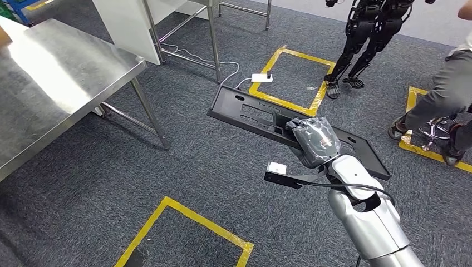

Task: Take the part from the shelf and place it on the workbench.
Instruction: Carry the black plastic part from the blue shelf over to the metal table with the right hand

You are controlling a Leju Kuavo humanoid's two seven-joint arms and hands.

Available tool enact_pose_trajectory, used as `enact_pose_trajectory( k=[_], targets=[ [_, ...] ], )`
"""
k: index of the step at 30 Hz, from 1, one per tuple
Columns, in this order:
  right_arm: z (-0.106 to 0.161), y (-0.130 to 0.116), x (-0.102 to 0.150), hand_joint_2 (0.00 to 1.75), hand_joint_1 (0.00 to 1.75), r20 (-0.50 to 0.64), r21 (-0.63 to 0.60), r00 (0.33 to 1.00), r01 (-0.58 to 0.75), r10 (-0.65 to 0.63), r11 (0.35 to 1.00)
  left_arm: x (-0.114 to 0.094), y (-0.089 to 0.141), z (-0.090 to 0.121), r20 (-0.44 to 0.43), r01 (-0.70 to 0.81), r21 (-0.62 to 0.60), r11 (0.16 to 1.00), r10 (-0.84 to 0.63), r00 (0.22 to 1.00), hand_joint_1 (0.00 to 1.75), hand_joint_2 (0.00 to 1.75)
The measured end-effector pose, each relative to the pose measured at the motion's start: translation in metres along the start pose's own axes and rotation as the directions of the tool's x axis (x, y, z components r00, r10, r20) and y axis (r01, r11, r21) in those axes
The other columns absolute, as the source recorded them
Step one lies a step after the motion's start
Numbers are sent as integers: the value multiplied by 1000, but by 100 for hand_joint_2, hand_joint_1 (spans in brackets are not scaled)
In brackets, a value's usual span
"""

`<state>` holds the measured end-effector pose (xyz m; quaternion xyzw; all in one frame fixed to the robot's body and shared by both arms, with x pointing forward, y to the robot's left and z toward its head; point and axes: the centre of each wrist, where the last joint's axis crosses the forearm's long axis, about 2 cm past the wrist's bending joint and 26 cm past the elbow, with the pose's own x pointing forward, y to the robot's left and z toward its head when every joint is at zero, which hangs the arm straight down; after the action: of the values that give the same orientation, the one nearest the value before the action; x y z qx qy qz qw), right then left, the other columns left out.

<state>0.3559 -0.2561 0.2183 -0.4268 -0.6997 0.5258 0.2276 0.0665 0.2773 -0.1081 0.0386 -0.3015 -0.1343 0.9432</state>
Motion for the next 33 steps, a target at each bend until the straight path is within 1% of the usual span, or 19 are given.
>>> enact_pose_trajectory(
  k=[8,15,19,23,28,33],
  targets=[
    [0,-2,-3,175,166,0,-3,1000,-2,2,1000,1,1,0,2,0,3,1000,0,1000,0,175],
    [3,-6,-18,175,166,-26,-10,1000,7,-8,1000,3,-4,-1,8,-11,-7,1000,11,1000,0,175],
    [-2,-17,-32,175,166,-64,-44,998,14,-17,999,6,-6,-2,11,-22,-5,1000,22,1000,0,175],
    [-2,-24,-44,175,166,-81,-55,997,7,-11,998,5,-6,-1,4,-36,-1,999,36,999,0,175],
    [-1,-27,-51,175,166,-88,-62,996,-5,0,998,7,-8,-2,4,-38,-4,999,38,999,0,175],
    [0,-27,-53,175,166,-89,-61,996,-8,2,998,9,-9,-3,7,-41,-4,999,41,999,0,175]
  ],
)
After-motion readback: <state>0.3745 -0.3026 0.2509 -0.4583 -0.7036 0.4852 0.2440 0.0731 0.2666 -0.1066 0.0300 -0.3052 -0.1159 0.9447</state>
